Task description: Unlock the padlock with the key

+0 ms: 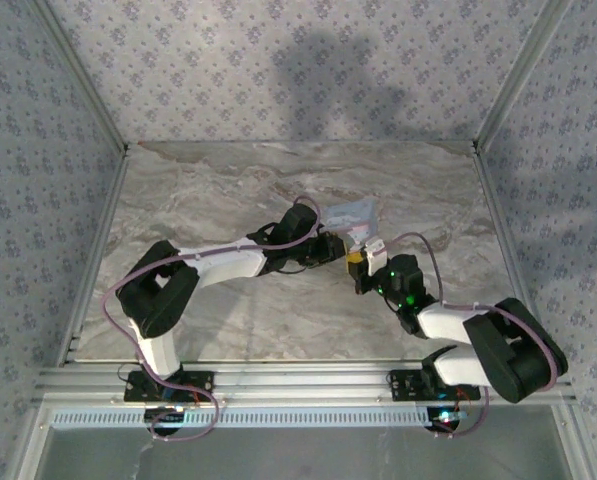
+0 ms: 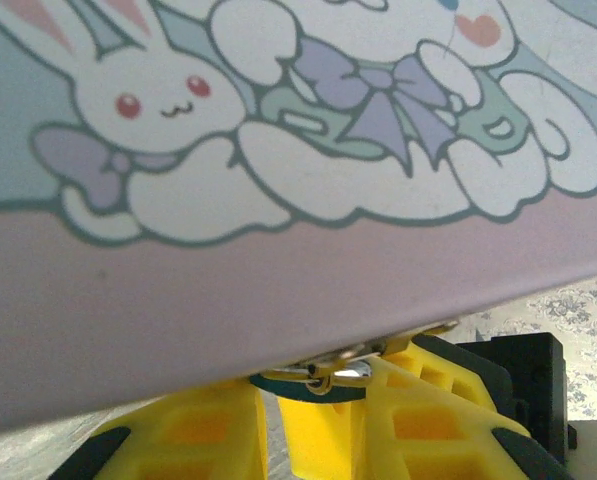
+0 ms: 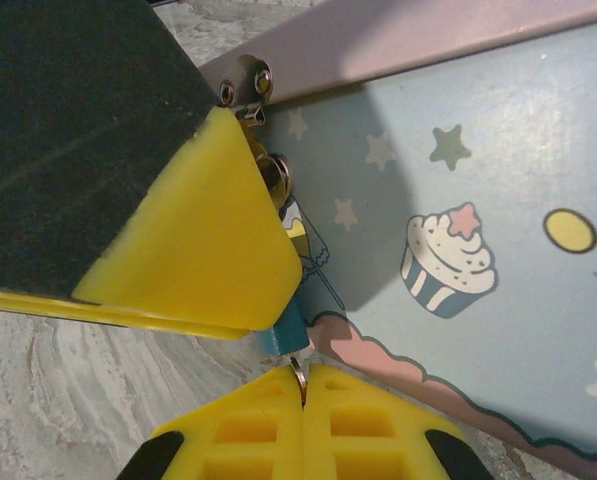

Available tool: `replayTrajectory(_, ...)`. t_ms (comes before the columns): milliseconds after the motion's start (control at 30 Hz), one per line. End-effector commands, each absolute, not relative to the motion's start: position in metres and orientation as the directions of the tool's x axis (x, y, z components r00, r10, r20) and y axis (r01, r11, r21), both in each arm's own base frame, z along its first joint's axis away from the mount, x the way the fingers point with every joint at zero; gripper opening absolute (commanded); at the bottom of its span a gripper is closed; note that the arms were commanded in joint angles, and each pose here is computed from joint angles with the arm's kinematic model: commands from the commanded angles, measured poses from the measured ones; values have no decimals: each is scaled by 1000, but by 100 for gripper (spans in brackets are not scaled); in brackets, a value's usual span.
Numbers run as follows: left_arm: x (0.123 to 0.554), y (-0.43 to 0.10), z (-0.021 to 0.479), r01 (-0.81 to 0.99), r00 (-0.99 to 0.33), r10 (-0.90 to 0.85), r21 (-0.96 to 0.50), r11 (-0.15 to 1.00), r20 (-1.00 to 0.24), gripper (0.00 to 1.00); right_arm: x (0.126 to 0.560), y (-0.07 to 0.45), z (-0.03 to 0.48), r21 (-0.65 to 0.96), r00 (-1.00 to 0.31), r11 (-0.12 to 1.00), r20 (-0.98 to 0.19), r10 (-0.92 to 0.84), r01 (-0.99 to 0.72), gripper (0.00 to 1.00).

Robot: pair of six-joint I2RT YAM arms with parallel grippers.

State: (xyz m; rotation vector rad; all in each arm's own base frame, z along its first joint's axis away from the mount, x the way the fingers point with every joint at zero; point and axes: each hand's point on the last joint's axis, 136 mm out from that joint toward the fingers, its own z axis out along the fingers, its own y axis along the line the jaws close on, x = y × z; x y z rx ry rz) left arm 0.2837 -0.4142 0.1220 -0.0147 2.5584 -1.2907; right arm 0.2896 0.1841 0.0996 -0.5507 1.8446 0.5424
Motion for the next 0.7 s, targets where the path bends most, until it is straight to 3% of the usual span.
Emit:
replayTrajectory(0,271,-406,100,92,-977,-88,-762,640,-192,22,302,166,111,58,-267,842,-958,-104,-537,0)
replayTrajectory(667,274,-400,94,73,-977,-108,-762,643,-185,22,296,173,115,84,-261,812,-961,-86,-578,0)
